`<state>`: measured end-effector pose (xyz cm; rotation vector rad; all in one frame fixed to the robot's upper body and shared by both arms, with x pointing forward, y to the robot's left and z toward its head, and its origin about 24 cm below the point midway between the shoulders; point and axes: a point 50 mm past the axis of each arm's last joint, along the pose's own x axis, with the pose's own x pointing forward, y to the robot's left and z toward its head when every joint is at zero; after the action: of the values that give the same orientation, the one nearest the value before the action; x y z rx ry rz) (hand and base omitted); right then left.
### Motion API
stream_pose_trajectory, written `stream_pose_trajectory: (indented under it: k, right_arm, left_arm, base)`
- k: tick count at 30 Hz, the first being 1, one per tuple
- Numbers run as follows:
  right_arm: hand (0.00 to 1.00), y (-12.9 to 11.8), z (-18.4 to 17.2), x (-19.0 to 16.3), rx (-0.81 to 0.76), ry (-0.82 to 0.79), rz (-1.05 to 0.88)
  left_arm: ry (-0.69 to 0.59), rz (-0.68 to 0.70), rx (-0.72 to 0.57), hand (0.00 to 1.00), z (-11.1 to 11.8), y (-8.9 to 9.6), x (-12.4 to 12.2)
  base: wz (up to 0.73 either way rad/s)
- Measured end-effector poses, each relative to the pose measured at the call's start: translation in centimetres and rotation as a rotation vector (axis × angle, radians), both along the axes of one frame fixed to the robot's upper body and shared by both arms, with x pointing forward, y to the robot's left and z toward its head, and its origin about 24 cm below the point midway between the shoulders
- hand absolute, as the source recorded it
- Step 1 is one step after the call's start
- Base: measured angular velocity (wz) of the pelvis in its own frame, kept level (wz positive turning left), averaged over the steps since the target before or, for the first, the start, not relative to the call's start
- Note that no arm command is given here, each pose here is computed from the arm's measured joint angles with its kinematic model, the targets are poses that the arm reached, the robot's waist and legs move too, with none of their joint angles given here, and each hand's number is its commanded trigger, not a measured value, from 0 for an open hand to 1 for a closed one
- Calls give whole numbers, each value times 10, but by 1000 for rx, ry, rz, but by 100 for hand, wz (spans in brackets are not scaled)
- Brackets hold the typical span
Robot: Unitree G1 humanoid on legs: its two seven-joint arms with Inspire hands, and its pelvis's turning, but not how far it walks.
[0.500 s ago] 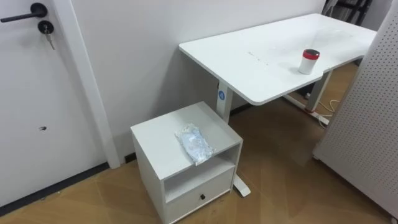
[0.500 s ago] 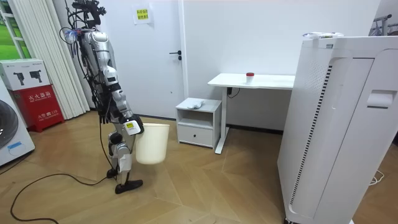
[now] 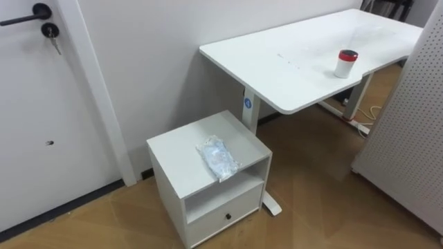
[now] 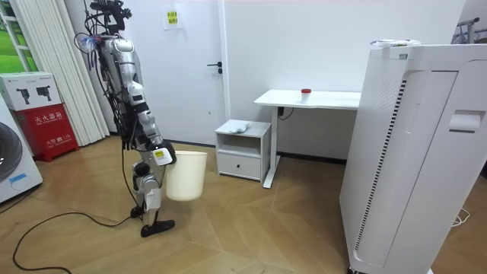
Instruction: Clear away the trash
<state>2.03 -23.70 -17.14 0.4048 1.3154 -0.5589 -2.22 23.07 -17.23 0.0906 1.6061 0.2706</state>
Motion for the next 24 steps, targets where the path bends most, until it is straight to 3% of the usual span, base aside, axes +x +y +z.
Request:
stream_pose_trajectory:
  k: [12, 20, 24]
  right_arm:
    - [100, 0, 0, -2, 4, 2, 1]
    - [100, 4, -1, 2, 43, -1, 10]
    - [100, -4, 1, -2, 26, 7, -12]
  left_arm:
    - [10, 13, 7, 0, 0, 0, -5]
    - [-3, 31, 58, 0, 6, 23, -3]
    - [18, 37, 54, 0, 6, 21, -13]
  base:
    - [-1]
    - [-19]
    - [-14]
